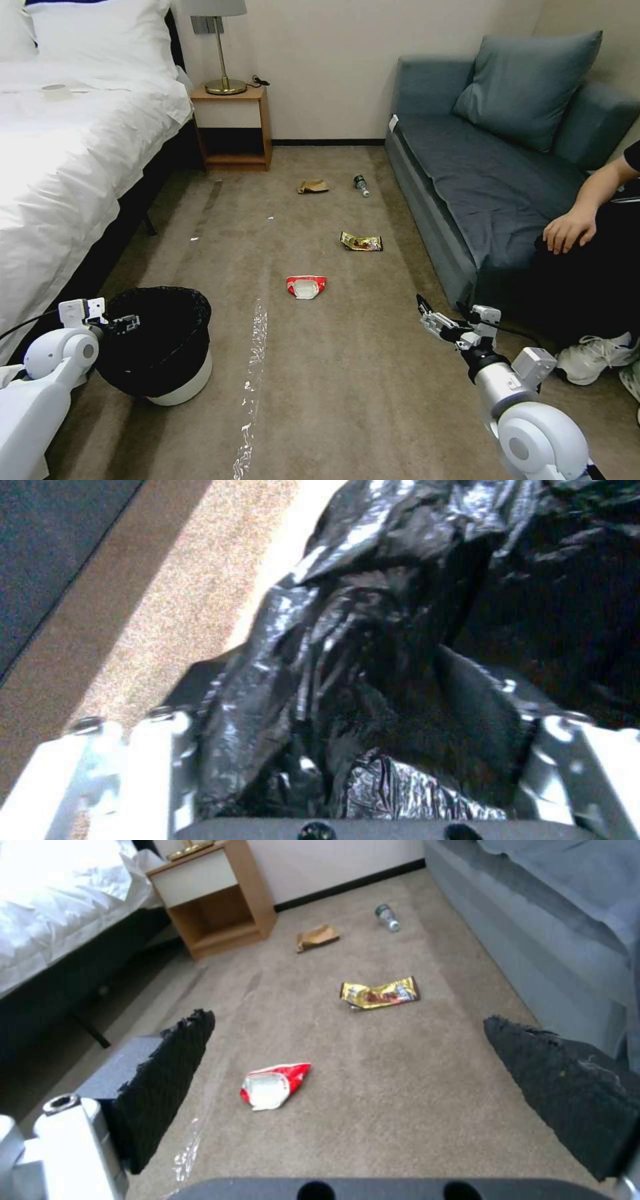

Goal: Pick up the trash bin, then pick up the garbage on the floor and place it into the trash bin.

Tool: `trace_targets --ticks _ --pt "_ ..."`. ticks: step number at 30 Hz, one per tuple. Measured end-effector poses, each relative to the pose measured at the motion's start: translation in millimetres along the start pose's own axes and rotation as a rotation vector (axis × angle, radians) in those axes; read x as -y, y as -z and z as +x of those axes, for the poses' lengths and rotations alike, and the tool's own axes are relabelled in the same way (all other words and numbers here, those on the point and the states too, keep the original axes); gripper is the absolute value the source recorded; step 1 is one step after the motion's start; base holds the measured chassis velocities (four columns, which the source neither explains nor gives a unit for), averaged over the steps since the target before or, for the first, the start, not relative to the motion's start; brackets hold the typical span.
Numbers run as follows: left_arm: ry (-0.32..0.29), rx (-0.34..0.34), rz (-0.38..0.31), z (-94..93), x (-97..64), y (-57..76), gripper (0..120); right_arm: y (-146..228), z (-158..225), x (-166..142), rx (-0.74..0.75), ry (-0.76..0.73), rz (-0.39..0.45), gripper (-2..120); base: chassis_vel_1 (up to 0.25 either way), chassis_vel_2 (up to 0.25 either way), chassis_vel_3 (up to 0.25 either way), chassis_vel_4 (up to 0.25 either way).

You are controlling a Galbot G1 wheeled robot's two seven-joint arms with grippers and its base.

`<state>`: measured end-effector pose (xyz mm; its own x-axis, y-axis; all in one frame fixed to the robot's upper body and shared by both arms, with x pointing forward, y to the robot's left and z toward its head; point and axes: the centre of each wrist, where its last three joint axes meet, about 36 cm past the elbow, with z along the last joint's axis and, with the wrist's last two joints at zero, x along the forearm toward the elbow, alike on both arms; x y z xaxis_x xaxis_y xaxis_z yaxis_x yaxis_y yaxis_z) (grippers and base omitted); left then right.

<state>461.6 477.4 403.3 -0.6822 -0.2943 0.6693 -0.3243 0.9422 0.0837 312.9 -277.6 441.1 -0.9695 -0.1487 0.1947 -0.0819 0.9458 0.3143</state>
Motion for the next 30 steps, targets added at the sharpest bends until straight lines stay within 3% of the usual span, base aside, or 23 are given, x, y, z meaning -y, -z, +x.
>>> trace_targets --ticks 5,7,12,14,24,30 --pt "0.005 0.013 -0.017 -0.9 -1.5 -1.3 52 0 0 0 -0.002 0.0 -0.005 100 0.0 0.0 0.0 0.0" --pt "0.012 0.046 -0.041 -2.1 -3.8 -4.1 37 -2 0 -1 -0.005 0.002 -0.011 100 0.0 0.0 0.0 0.0" --pt "0.01 0.083 -0.047 -3.4 -4.8 -3.8 23 -2 0 -3 -0.004 0.002 -0.015 100 0.0 0.0 0.0 0.0" --pt "0.007 0.13 -0.061 -5.4 -5.2 -2.1 12 -4 1 -3 -0.007 0.001 -0.016 100 0.0 0.0 0.0 0.0" --pt "0.002 0.222 -0.146 -10.8 -3.2 9.0 8 -5 6 2 -0.007 -0.012 -0.013 100 0.0 0.0 0.0 0.0" --pt "-0.002 0.291 -0.229 -9.4 0.6 29.1 7 -5 6 4 -0.001 -0.017 -0.017 100 0.0 0.0 0.0 0.0"
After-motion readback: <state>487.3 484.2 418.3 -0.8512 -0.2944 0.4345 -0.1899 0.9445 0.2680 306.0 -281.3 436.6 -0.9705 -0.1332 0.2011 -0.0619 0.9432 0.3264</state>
